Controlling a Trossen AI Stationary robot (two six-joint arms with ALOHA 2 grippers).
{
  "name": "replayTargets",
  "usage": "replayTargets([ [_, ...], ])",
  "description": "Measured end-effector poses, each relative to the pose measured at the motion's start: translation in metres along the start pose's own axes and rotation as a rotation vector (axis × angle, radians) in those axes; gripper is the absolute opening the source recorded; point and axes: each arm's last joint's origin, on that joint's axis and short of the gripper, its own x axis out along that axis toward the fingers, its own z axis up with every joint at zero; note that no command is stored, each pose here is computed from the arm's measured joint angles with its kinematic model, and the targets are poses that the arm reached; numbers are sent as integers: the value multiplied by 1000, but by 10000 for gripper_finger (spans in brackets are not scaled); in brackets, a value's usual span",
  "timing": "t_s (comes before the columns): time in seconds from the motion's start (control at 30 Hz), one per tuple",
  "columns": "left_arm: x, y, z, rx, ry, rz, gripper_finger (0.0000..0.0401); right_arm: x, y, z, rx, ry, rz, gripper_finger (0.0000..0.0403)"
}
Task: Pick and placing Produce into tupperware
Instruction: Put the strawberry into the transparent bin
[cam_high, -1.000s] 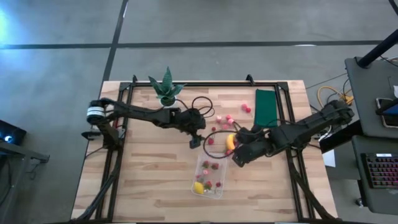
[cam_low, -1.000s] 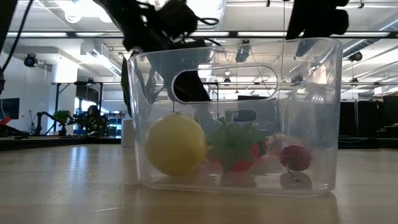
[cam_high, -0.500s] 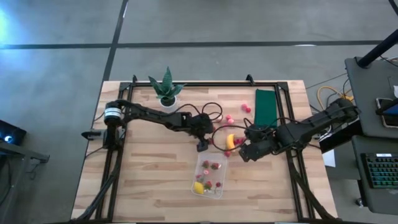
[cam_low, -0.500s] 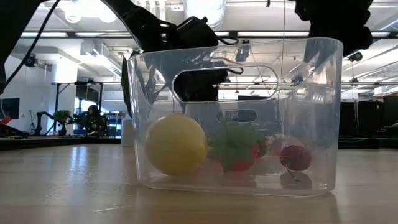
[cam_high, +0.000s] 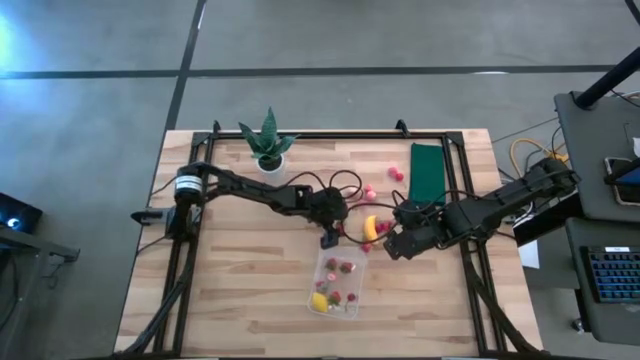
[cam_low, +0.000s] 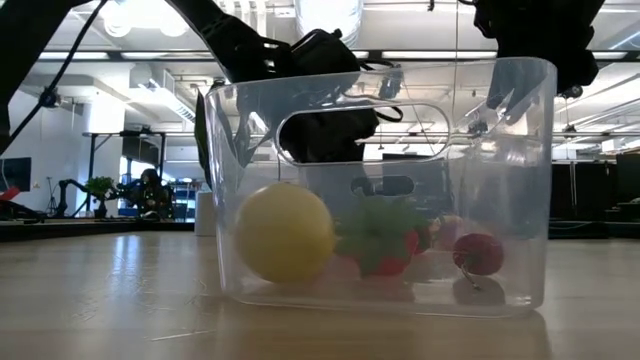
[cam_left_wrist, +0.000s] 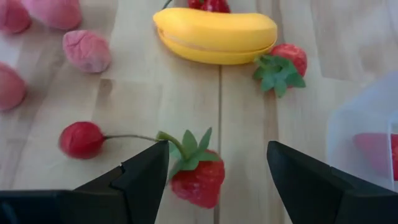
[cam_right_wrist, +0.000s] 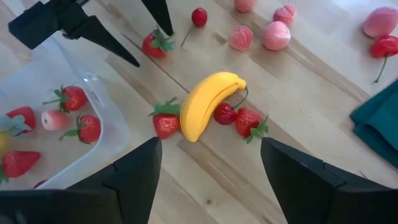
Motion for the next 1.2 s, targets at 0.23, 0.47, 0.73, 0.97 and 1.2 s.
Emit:
replayTargets([
  [0.23,-1,-1,1,54,-3,11,229,1,0,0,-8,0,-2,261],
  [0.47,-1,0,0,106,3,11,172,1,0,0,-8,-1,-3,267],
  [0.73,-5,-1,-8,54,80,5,166,1,0,0,-8,-1,-3,262],
  [0.97,-21,-4,4,33,33,6,166,1,0,0,-16,0,-4,266],
  [1.2,-22,-4,-3,104,72,5,166,1,0,0,-11,1,-3,263],
])
